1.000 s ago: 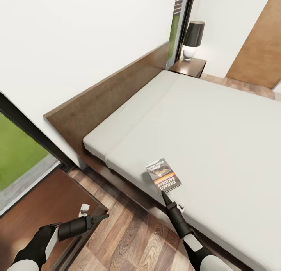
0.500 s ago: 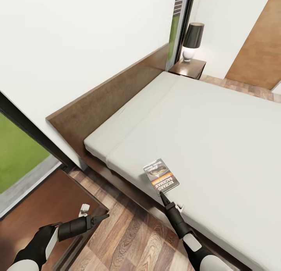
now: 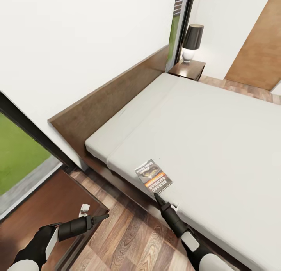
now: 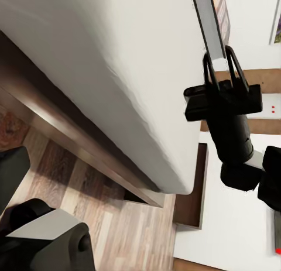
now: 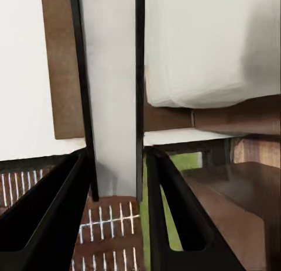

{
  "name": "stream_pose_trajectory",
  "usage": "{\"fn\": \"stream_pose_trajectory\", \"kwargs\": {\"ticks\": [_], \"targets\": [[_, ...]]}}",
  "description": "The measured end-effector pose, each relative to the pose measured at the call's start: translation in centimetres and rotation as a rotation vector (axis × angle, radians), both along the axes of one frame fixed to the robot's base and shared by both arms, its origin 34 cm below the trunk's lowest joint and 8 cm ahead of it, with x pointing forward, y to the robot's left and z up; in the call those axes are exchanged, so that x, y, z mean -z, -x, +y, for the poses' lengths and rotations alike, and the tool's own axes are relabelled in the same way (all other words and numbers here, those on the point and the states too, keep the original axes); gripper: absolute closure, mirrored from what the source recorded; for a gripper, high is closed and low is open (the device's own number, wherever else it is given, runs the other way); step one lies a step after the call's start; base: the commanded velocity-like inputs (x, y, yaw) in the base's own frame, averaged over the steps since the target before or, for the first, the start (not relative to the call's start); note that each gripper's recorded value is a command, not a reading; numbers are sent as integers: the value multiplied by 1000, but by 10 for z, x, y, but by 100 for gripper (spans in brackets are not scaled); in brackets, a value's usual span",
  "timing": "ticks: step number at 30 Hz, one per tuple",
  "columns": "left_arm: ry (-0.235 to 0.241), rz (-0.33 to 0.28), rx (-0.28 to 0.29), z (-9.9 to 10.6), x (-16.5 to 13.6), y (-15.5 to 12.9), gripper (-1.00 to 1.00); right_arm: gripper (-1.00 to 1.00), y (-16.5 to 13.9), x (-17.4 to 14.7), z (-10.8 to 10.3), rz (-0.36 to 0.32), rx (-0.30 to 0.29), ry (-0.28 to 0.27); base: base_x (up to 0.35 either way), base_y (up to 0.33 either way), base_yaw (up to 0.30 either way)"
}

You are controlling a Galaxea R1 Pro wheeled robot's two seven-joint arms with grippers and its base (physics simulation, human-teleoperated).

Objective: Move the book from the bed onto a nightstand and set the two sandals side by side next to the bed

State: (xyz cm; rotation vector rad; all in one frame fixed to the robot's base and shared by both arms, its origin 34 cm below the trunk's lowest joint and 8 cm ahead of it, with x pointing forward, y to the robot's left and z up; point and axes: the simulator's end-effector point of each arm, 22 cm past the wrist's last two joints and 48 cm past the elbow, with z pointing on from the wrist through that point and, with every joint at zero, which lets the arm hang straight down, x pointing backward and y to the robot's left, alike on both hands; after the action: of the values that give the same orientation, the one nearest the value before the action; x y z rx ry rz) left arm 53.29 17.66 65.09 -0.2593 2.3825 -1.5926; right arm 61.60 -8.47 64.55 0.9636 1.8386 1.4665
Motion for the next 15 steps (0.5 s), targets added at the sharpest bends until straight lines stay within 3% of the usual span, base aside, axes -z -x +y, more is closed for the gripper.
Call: {"fn": "stream_pose_trajectory", "kwargs": {"ticks": [3,4,6,15], "targets": [[-1,0,0,0,-4,0,-100,100,-6,-19,18,-41,-99,-16,0,0,0],[0,0,0,0,-5,1,-100,100,-6,-28,30,-49,-156,-38,0,0,0],[-1,0,0,0,-8,1,-100,100,-7,-39,39,-52,-204,-65,0,0,0],[-3,1,1,0,-19,3,-100,100,-21,-74,45,-94,-253,-99,0,0,0]]}}
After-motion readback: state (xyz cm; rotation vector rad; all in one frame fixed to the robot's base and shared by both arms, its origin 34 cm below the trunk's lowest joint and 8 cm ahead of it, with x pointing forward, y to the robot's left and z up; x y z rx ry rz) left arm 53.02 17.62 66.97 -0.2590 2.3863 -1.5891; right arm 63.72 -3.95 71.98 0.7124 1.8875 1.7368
